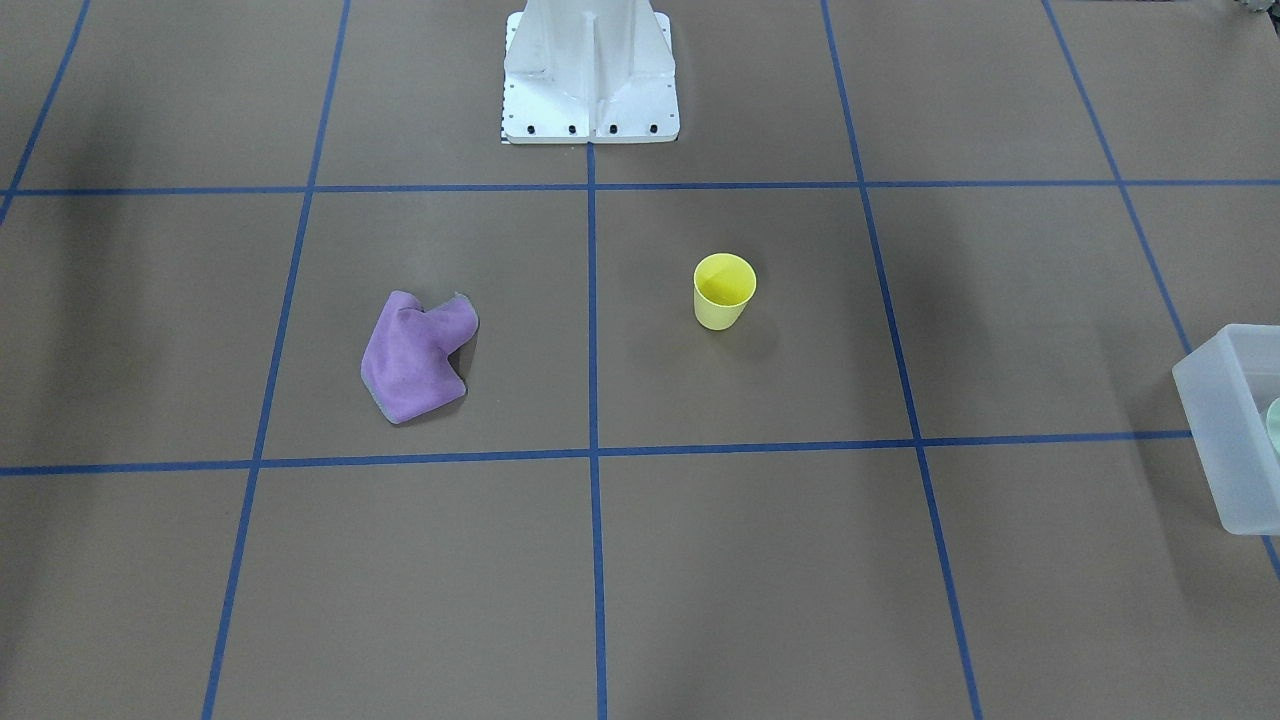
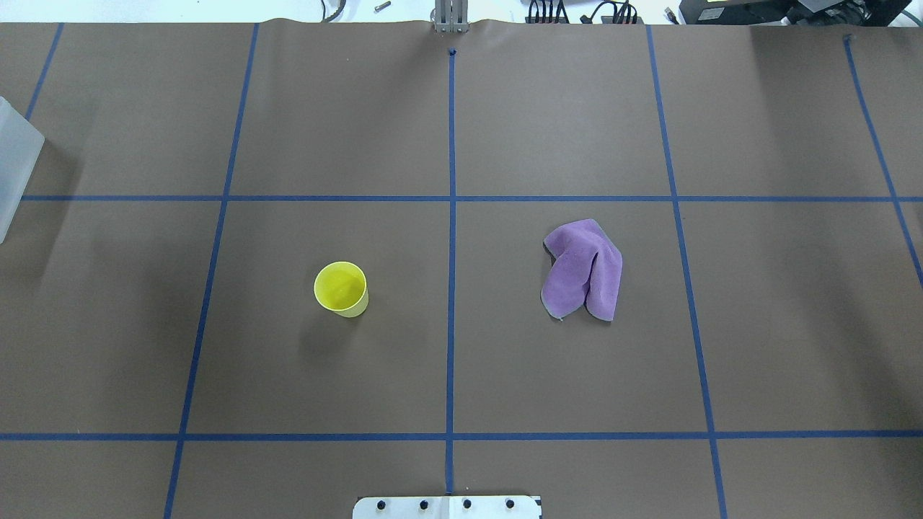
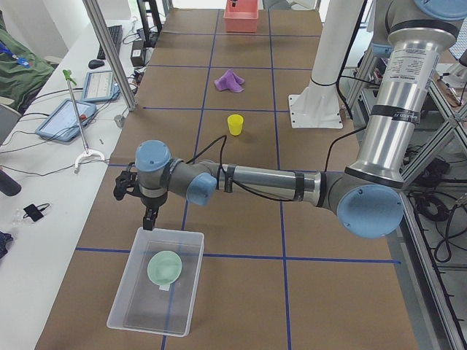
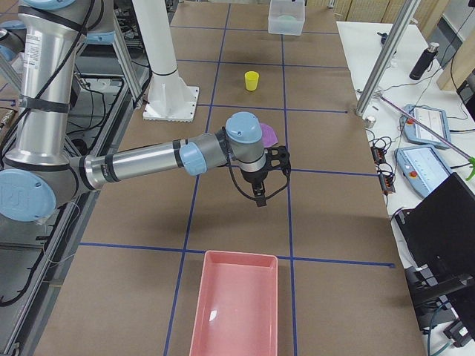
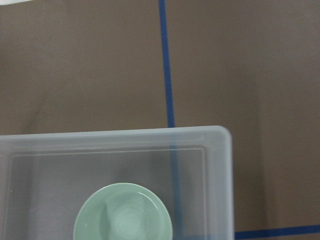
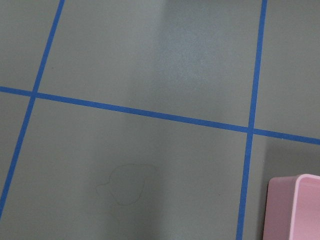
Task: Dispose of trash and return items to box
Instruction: 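Reach the left gripper to the yellow cup and grasp it, then carry the yellow cup with the left gripper and set it in the bowl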
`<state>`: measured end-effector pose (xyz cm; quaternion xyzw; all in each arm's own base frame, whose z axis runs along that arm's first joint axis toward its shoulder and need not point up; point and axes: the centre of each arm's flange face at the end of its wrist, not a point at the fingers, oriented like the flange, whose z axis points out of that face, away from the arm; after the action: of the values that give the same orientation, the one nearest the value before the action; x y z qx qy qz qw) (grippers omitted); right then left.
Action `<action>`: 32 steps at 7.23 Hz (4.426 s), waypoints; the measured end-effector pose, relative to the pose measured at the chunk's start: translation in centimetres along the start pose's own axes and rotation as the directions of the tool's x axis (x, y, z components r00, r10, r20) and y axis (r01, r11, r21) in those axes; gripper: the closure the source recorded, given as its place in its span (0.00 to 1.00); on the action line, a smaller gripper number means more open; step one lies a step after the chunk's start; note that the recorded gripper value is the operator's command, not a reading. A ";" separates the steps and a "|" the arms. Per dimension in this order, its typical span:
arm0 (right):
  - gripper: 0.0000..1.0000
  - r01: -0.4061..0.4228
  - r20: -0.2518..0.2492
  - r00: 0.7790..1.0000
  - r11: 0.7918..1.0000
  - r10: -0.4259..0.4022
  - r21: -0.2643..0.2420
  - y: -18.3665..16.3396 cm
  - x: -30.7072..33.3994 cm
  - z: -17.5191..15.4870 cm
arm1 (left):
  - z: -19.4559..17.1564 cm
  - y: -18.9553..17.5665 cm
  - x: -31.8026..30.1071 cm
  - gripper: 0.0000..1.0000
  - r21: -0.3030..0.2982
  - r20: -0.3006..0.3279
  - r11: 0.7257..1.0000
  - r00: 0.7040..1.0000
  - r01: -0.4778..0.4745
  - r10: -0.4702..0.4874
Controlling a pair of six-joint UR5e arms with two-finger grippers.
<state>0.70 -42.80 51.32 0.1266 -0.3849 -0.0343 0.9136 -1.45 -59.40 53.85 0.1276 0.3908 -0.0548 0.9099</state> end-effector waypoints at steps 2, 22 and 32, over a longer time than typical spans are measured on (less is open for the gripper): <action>0.00 -0.001 0.002 1.000 1.000 0.001 -0.002 0.0 -0.1 0.1 | -5.0 4.8 8.8 0.01 0.064 -0.098 0.997 0.995 0.031 -0.025; 0.00 -0.002 0.000 1.000 1.000 0.002 -0.007 0.1 0.0 0.3 | 7.3 17.1 41.2 1.00 -0.017 -0.254 1.000 0.967 -0.017 0.012; 0.00 0.005 0.003 1.000 1.000 -0.005 -0.010 0.1 -0.3 0.5 | 5.7 -0.6 -12.1 1.00 -0.066 0.087 0.959 0.956 -0.274 0.279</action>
<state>0.17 -42.78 51.49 0.1227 -0.3858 -0.0386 0.9136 -5.93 -61.53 66.34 0.1540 0.3267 0.0774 0.9293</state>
